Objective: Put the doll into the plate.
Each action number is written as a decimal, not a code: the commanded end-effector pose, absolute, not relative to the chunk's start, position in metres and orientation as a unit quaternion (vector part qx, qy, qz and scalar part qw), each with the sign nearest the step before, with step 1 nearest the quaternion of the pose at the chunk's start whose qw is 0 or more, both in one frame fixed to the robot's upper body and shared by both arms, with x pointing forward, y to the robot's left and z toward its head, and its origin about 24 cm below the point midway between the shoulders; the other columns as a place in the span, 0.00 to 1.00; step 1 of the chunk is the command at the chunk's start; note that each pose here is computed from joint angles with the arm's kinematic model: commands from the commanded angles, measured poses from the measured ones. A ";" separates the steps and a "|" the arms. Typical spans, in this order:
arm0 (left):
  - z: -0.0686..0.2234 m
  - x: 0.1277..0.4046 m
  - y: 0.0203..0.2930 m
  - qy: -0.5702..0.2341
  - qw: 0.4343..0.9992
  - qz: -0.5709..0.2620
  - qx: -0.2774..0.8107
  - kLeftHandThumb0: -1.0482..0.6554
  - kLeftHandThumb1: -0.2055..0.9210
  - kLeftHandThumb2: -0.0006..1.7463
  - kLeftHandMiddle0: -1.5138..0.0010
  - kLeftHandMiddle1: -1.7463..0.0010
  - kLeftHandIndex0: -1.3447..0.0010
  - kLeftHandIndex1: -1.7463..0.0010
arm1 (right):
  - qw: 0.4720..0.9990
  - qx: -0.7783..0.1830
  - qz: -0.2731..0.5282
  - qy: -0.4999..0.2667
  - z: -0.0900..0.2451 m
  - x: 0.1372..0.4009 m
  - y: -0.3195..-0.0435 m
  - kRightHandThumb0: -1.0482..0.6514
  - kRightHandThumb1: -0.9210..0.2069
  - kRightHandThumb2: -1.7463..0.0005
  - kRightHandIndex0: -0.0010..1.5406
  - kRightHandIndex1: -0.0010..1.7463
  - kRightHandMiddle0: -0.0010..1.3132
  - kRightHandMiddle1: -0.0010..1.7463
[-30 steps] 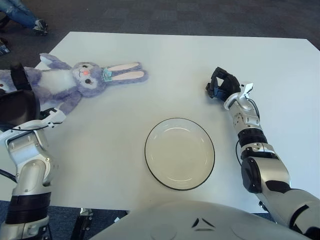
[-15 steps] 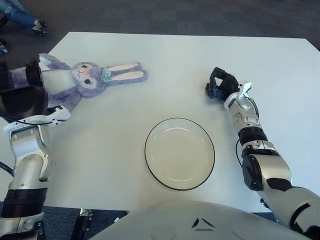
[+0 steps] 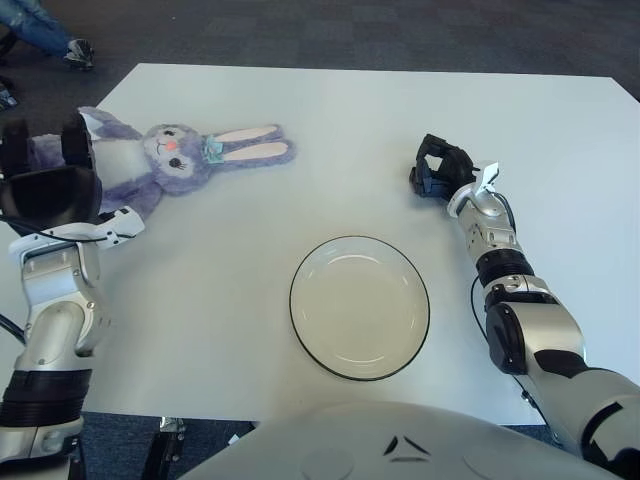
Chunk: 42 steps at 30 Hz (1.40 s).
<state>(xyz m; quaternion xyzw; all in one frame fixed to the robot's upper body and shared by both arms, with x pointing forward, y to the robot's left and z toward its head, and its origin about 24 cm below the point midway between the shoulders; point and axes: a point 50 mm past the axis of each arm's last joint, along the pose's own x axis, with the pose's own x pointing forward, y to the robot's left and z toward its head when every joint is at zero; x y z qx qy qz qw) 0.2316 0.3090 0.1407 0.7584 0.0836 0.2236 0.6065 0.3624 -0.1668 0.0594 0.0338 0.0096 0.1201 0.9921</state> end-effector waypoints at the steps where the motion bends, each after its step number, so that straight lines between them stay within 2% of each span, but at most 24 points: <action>1: 0.144 0.236 0.310 0.081 0.606 0.222 0.760 0.12 0.73 0.36 1.00 1.00 1.00 0.99 | 0.991 0.021 0.130 0.014 0.056 0.361 -0.167 0.30 0.66 0.15 0.83 1.00 0.56 1.00; 21: 0.142 0.257 0.322 0.128 0.575 0.175 0.789 0.13 0.66 0.35 1.00 1.00 1.00 1.00 | 0.991 0.008 0.134 0.025 0.056 0.363 -0.167 0.30 0.66 0.15 0.83 1.00 0.56 1.00; 29: 0.130 0.280 0.343 0.154 0.572 0.163 0.789 0.16 0.57 0.42 1.00 1.00 1.00 1.00 | 0.990 0.021 0.135 0.034 0.052 0.362 -0.167 0.30 0.67 0.14 0.84 1.00 0.57 1.00; 42: 0.121 0.287 0.351 0.146 0.588 0.171 0.777 0.19 0.51 0.49 1.00 1.00 1.00 0.94 | 0.988 0.020 0.146 0.041 0.048 0.360 -0.169 0.30 0.66 0.14 0.84 1.00 0.56 1.00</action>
